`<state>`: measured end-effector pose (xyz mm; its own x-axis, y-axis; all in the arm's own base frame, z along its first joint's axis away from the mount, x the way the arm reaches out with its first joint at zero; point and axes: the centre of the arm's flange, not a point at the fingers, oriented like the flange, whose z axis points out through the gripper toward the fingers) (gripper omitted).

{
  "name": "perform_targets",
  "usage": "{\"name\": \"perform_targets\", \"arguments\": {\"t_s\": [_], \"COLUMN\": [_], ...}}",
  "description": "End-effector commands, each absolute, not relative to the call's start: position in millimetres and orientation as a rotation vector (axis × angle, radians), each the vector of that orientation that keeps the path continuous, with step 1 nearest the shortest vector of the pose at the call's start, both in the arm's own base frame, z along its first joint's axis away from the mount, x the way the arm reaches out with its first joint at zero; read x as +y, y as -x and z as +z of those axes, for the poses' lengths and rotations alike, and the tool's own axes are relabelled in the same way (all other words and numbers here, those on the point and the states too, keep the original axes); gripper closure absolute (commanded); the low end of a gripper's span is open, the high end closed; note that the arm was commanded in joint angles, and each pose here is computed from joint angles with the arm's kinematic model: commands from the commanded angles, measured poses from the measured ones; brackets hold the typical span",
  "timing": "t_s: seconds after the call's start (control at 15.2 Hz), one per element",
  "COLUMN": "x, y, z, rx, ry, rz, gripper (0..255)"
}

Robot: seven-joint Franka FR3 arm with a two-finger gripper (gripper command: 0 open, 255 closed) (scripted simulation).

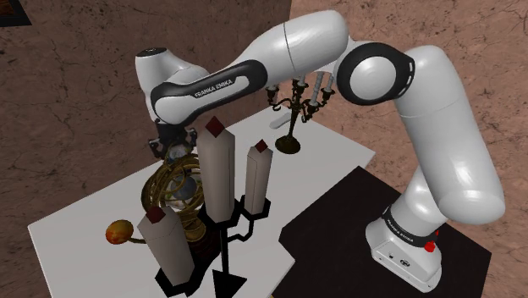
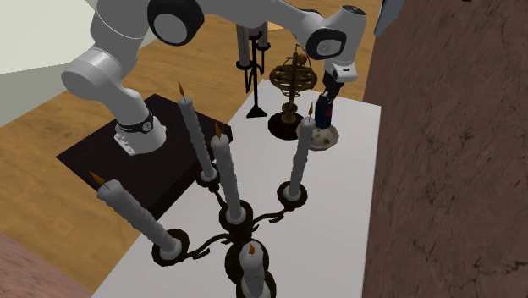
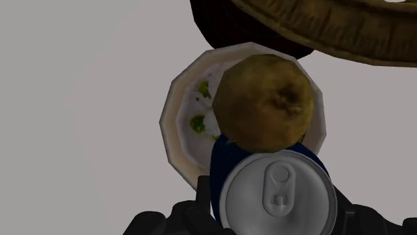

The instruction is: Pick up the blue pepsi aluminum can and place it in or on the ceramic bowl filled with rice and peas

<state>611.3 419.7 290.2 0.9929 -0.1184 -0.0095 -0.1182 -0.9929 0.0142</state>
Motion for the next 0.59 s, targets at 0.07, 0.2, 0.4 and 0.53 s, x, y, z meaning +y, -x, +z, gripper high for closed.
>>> {"name": "perform_targets", "arguments": {"t_s": [0.07,0.2,0.4,0.53], "x": [421,421,421,421], "y": [-612,-612,-612,-612], "z": [274,263,256,256], "rx": [-0.185,-0.185,-0.185,-0.185], "ry": [-3.123,-3.123,-3.123,-3.123], "rz": [-0.015,-0.015,-0.015,-0.015], "gripper": [255,255,255,255]}}
